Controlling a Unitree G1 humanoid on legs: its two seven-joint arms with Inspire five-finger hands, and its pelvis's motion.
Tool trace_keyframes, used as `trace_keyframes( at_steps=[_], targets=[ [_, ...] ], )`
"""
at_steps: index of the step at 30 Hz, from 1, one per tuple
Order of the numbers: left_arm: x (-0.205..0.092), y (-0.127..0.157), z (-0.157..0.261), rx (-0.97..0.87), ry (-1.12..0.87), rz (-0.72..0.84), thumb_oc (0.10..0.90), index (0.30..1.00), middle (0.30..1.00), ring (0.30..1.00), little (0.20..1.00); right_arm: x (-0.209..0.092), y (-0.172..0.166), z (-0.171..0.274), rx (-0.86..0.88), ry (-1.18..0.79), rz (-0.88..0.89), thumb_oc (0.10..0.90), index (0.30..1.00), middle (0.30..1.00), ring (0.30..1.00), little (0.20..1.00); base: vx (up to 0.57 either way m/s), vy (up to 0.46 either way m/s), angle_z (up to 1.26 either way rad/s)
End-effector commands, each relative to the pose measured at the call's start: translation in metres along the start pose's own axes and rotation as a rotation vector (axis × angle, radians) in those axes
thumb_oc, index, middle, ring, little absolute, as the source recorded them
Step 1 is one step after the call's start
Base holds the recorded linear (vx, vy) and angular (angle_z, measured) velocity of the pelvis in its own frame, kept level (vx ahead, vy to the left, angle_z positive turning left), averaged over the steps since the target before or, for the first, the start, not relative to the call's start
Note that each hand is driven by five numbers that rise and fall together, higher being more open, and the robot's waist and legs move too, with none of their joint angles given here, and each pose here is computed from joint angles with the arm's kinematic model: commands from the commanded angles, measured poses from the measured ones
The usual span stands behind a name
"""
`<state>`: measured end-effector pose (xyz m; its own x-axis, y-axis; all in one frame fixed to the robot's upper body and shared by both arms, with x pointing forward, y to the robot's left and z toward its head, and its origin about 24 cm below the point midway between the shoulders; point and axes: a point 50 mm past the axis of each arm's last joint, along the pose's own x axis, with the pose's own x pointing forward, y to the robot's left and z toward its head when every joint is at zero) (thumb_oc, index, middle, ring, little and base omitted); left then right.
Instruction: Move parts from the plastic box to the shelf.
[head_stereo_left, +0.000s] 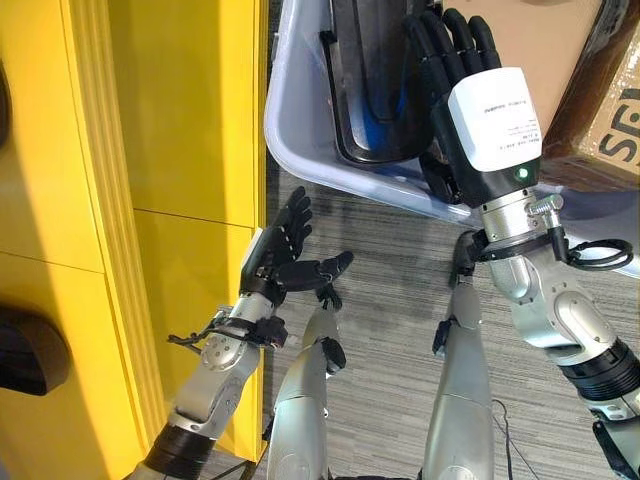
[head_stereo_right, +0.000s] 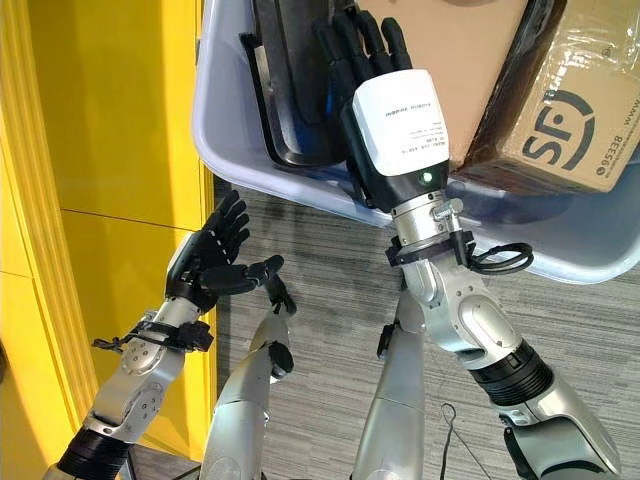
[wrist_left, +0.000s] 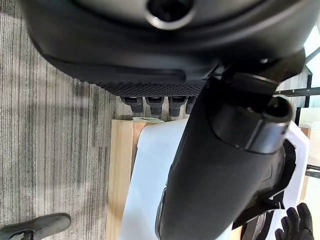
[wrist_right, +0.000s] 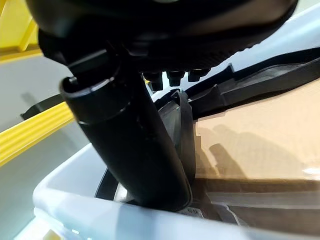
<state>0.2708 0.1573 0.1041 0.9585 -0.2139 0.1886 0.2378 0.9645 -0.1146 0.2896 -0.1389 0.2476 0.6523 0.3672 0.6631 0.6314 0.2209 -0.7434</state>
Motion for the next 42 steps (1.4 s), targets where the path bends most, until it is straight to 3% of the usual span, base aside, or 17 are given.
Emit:
trace_keyframes(
  at_steps=[1,13,31,42],
  targets=[
    [-0.007,-0.001,0.027,0.037,-0.125,-0.046,0.9,1.0,1.0,1.0,1.0,0.018,-0.033,0.045,0.015,-0.232,-0.167,0.9,1.0,1.0,1.0,1.0,0.0,0.0,0.0],
    [-0.007,0.0,0.024,0.044,-0.123,-0.049,0.9,1.0,1.0,1.0,1.0,0.014,-0.013,0.028,0.009,-0.125,-0.122,0.9,1.0,1.0,1.0,1.0,0.0,-0.003,0.02],
    [-0.005,-0.002,0.024,0.053,-0.128,-0.061,0.9,1.0,1.0,1.0,1.0,0.014,0.001,0.037,0.073,-0.16,-0.053,0.9,1.0,1.0,1.0,1.0,0.0,0.0,0.0],
    [-0.004,0.0,0.025,0.074,-0.138,-0.071,0.9,1.0,1.0,1.0,1.0,0.014,0.017,0.043,-0.103,-0.224,0.121,0.9,1.0,1.0,1.0,1.0,0.0,-0.01,0.01]
  ],
)
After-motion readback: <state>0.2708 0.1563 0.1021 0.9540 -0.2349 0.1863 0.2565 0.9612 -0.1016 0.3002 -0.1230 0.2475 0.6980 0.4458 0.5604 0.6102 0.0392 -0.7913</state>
